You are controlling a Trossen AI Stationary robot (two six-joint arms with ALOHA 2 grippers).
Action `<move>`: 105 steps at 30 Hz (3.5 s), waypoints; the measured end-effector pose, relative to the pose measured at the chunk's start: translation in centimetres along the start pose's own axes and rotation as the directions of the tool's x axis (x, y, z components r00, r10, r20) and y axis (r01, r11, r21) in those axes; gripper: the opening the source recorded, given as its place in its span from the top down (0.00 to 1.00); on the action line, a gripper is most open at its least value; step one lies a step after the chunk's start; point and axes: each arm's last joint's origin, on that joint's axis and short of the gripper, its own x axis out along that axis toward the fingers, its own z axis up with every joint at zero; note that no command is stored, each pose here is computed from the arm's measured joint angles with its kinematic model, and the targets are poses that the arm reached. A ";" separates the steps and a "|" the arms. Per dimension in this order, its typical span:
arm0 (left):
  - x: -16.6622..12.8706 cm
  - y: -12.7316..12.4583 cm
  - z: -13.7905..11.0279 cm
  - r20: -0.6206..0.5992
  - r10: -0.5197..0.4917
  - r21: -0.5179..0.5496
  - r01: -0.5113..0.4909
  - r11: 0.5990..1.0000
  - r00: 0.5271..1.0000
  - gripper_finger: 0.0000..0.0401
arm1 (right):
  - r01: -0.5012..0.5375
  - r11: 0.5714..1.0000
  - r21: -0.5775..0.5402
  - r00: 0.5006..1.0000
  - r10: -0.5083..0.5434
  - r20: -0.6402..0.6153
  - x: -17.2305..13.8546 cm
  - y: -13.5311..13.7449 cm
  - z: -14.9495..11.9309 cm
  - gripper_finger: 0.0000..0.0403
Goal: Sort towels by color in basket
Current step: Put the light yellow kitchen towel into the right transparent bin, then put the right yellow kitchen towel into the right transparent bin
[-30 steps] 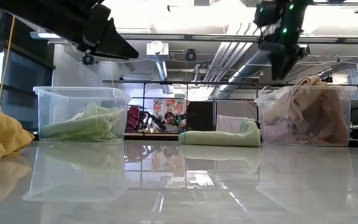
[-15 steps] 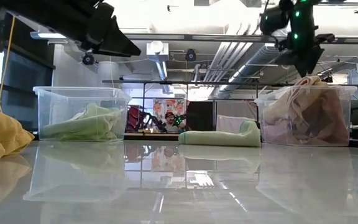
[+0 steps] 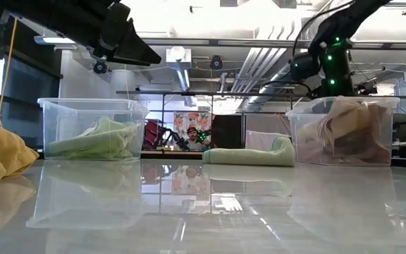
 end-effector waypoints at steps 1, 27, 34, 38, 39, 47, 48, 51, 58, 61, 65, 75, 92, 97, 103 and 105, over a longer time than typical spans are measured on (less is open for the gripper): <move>0.0 0.0 0.0 0.001 0.000 -0.001 0.000 1.000 1.000 0.40 | 0.004 1.000 -0.013 1.000 -0.004 0.004 -0.1 0.0 0.0 0.76; -0.1 -0.1 0.2 0.014 -0.012 -0.033 0.013 0.999 1.000 0.40 | -0.529 0.665 -0.528 0.421 0.745 0.517 -13.1 7.7 -13.7 0.76; 0.0 0.0 0.9 0.066 -0.008 -0.036 0.011 0.999 0.998 0.40 | -0.531 0.296 -0.794 0.286 0.945 0.161 -11.1 14.6 -21.5 0.79; 0.0 -0.1 1.3 0.091 -0.021 -0.019 0.023 1.000 0.996 0.40 | -0.594 0.266 -0.759 0.342 0.938 0.061 -9.1 17.2 -24.0 0.79; 0.0 0.0 1.3 0.095 -0.020 -0.013 0.021 1.000 0.995 0.40 | -0.612 0.279 -0.740 0.366 0.929 0.048 -8.6 17.7 -24.2 0.79; 0.1 0.0 1.4 0.098 -0.017 -0.014 0.019 1.000 0.995 0.40 | -0.736 0.197 -0.648 0.460 0.847 -0.265 -7.8 21.5 -26.1 0.64; 0.1 0.0 1.4 0.098 -0.017 -0.015 0.019 1.000 0.995 0.40 | -0.741 0.182 -0.646 0.465 0.833 -0.299 -7.8 21.8 -26.4 0.61; 0.1 0.0 1.4 0.096 -0.031 -0.018 0.033 0.999 0.995 0.40 | -0.744 0.137 -0.654 0.464 0.811 -0.357 -8.4 22.6 -27.6 0.51; 0.3 -0.3 1.0 0.085 -0.055 -0.018 0.057 0.998 0.995 0.40 | -0.583 0.066 -0.810 0.580 0.732 -0.358 -8.5 23.1 -31.8 0.46; 0.7 -0.7 0.7 0.081 -0.053 -0.012 0.054 0.998 0.995 0.40 | -0.523 0.072 -0.849 0.649 0.680 -0.342 -7.2 23.2 -33.6 0.49; 1.4 -1.3 0.2 0.090 -0.046 0.008 0.045 0.999 0.995 0.40 | -0.406 0.102 -0.908 0.700 0.674 -0.237 -5.9 23.3 -35.6 0.54; 2.3 -2.0 -0.1 0.127 -0.108 0.050 0.103 0.993 0.986 0.40 | 0.040 0.508 -0.860 0.608 0.671 0.424 -4.0 22.9 -34.0 0.75; 2.3 -2.0 0.1 0.143 -0.111 0.038 0.107 0.994 0.984 0.40 | -0.289 0.738 -0.610 0.471 0.664 0.581 -6.1 22.0 -29.9 0.99; 2.3 -2.0 0.2 0.155 -0.115 0.026 0.112 0.993 0.981 0.40 | -0.416 0.680 -0.604 0.436 0.732 0.524 -8.4 20.4 -29.6 0.91; 2.3 -2.0 0.2 0.158 -0.143 0.030 0.140 0.990 0.977 0.40 | -0.448 0.655 -0.609 0.454 0.753 0.476 -8.7 20.1 -29.6 0.64; 2.3 -2.0 0.3 0.160 -0.143 0.028 0.140 0.990 0.977 0.40 | -0.436 0.661 -0.611 0.473 0.746 0.469 -8.3 20.4 -29.7 0.56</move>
